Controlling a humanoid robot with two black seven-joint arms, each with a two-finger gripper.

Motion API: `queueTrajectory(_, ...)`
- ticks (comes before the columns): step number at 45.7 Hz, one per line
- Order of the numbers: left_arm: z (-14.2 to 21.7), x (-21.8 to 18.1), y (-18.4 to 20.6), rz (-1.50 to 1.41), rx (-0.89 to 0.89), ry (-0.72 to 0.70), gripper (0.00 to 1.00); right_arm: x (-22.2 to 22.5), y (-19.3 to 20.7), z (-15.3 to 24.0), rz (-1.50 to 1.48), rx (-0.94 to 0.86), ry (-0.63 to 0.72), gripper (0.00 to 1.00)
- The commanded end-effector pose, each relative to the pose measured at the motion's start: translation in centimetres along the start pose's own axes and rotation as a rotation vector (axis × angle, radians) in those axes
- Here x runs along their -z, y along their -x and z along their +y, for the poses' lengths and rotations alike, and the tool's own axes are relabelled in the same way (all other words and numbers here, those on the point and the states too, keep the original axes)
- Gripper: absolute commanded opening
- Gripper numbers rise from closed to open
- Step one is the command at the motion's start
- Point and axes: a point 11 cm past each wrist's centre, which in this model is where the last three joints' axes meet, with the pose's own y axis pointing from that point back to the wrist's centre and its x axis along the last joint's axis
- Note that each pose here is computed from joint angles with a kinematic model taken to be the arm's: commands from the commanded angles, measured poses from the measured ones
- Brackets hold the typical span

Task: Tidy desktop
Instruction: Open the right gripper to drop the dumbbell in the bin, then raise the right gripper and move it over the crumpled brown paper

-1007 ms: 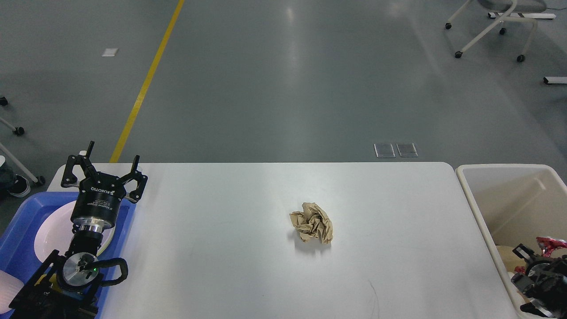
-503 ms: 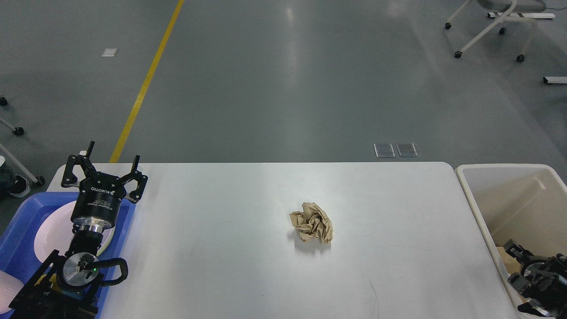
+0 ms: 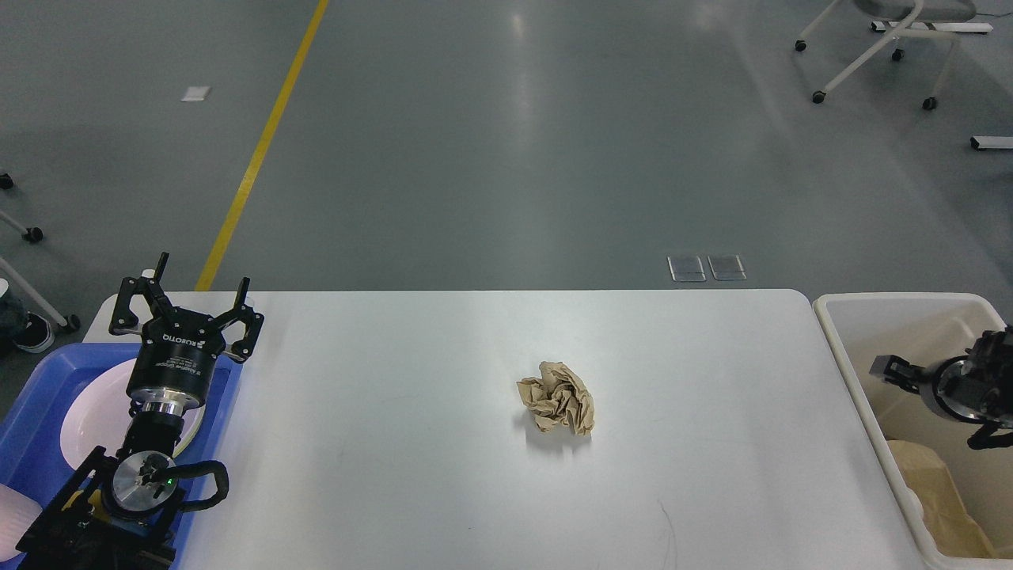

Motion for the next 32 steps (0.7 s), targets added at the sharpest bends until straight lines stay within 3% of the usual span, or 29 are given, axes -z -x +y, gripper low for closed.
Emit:
queueTrajectory(1,0.0,0.0,0.0,0.000,0.000,-0.001,0.96,2.6,-1.6,3.0,0.122,0.059,-0.048,1.00)
queueTrajectory(11,0.0,0.0,0.0,0.000,0.000,-0.001,0.96,8.8,-5.2,10.4,0.335,0.268,-0.079,1.00)
queueTrajectory(20,0.0,0.0,0.0,0.000,0.000,0.001,0.96,14.1,-9.2,19.9,0.337,0.386,-0.189,1.00)
queueTrajectory(32,0.0,0.0,0.0,0.000,0.000,-0.001,0.96,18.5,-5.9,31.2,0.549,0.492,-0.218,1.00)
